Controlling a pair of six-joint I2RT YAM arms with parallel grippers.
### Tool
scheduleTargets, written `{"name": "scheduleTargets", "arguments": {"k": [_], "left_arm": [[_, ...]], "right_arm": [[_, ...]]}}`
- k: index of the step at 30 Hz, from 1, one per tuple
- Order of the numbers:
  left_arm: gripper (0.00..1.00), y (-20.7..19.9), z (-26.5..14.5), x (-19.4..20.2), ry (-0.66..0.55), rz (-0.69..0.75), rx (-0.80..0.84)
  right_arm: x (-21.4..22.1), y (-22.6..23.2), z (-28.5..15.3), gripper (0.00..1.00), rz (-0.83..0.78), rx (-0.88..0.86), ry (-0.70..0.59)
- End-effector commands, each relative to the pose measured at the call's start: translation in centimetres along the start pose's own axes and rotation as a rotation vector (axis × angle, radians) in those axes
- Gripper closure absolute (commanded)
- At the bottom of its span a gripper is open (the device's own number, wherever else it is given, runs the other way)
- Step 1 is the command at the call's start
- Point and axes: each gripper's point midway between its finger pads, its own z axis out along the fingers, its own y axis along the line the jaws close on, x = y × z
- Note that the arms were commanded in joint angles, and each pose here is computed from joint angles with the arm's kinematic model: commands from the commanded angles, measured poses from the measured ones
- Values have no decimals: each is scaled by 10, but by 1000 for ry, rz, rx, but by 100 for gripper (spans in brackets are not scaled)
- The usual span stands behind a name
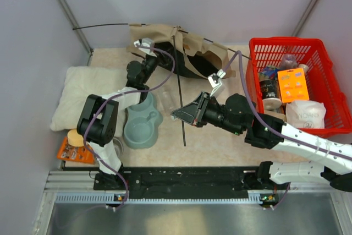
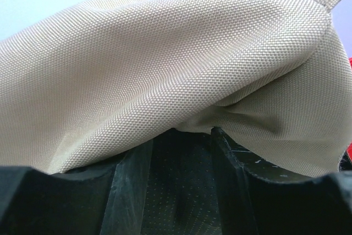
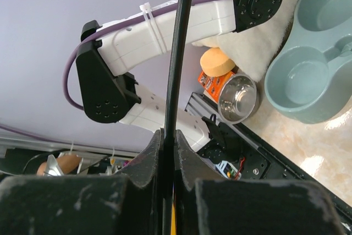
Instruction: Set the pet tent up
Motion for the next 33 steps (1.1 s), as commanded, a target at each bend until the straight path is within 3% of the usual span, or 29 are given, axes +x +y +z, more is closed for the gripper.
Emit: {"name": "scheduleTargets", "arguments": {"k": [1,9,10,20,22,25,29,33], "left_arm": [[51,2,4,-26,-108,60,-6],[90,-22,11,-19,-83,13,144],[99,-23,11,-17,-71,10,149],[100,-18,5,-20,-71,21,110],[87,-14,3,-22,-78,27,82],[58,-8,0,-28,-90,50,38],[50,4,-6,-31,-97,108,-31],[50,12,-8,-38,-134,168,-72]], "right_arm": [[-18,5,4,100,-7,-14,-87],[-18,5,4,100,-4,-15,-86],[-18,5,3,100,-4,-14,-87],[-17,2,3,100,0,-8,-86],[-17,3,3,100,2,-13,-86],[-17,2,3,100,2,-10,-88],[-16,0,2,100,3,-6,-89],[-16,-1,2,100,7,-4,-90]]}}
